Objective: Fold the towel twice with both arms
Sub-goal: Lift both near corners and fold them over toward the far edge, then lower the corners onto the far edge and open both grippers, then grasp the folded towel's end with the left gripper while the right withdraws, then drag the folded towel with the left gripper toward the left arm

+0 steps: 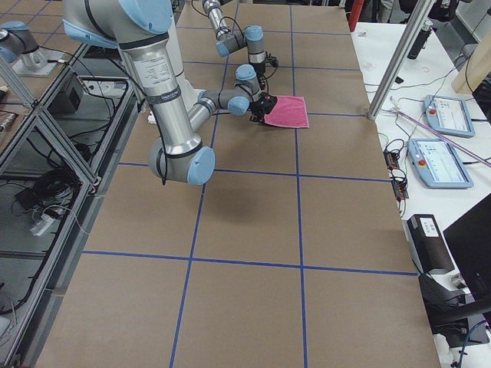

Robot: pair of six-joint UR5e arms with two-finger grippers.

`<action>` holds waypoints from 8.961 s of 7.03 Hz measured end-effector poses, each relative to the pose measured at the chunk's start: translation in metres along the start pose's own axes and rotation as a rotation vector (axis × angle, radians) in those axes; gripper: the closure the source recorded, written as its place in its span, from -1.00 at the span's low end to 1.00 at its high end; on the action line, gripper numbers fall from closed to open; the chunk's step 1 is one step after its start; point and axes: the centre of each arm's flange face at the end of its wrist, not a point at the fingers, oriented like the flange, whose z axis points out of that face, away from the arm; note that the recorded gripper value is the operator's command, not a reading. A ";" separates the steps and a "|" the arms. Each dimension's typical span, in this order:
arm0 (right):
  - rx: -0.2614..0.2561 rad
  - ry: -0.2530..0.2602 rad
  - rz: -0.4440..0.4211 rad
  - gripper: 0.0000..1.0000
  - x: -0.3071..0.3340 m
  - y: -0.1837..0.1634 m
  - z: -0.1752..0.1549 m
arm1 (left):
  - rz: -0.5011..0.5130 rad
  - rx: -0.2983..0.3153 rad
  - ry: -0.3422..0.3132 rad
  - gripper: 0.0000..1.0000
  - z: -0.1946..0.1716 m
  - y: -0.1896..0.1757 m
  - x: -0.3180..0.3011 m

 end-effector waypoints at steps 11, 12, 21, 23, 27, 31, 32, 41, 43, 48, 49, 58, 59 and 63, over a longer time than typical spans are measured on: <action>0.107 -0.063 -0.150 1.00 -0.013 -0.017 -0.057 | 0.009 0.059 0.073 1.00 -0.059 -0.070 0.031; 0.117 -0.061 -0.144 1.00 -0.014 -0.024 -0.057 | 0.003 0.068 0.074 1.00 -0.056 -0.078 0.044; 0.186 -0.063 -0.098 1.00 -0.058 -0.094 0.008 | -0.029 0.101 0.015 1.00 -0.017 -0.122 0.055; 0.189 -0.062 -0.096 1.00 -0.058 -0.096 0.008 | -0.027 0.104 0.028 1.00 -0.005 -0.131 0.059; 0.192 -0.053 -0.095 1.00 -0.069 -0.099 0.017 | -0.001 0.121 0.020 1.00 -0.004 -0.147 0.056; 0.187 -0.044 -0.082 -0.98 -0.067 -0.125 0.025 | -0.006 0.125 0.008 -0.99 0.001 -0.153 0.052; 0.172 -0.040 -0.088 -0.98 -0.066 -0.138 0.021 | -0.007 0.129 0.013 -0.99 -0.002 -0.157 0.054; -0.033 0.042 -0.429 -0.98 0.022 -0.247 -0.007 | 0.060 0.048 0.133 -0.74 -0.001 -0.136 0.006; -0.062 0.040 -0.484 -0.98 0.046 -0.272 -0.020 | -0.062 0.023 0.166 -0.61 0.006 -0.123 -0.001; -0.071 0.042 -0.506 -0.98 0.058 -0.281 -0.025 | -0.287 0.056 0.204 -0.55 0.013 -0.112 0.000; -0.071 0.043 -0.507 -0.98 0.058 -0.281 -0.024 | -0.293 0.052 0.203 -0.47 0.016 -0.108 0.000; -0.071 0.042 -0.508 -0.98 0.056 -0.280 -0.024 | -0.295 0.036 0.191 0.25 0.025 -0.091 -0.005; -0.071 0.042 -0.508 -0.98 0.056 -0.280 -0.024 | -0.294 0.036 0.192 0.38 0.024 -0.091 -0.006; -0.071 0.042 -0.507 -0.98 0.056 -0.280 -0.024 | -0.283 0.036 0.197 1.00 0.023 -0.091 -0.007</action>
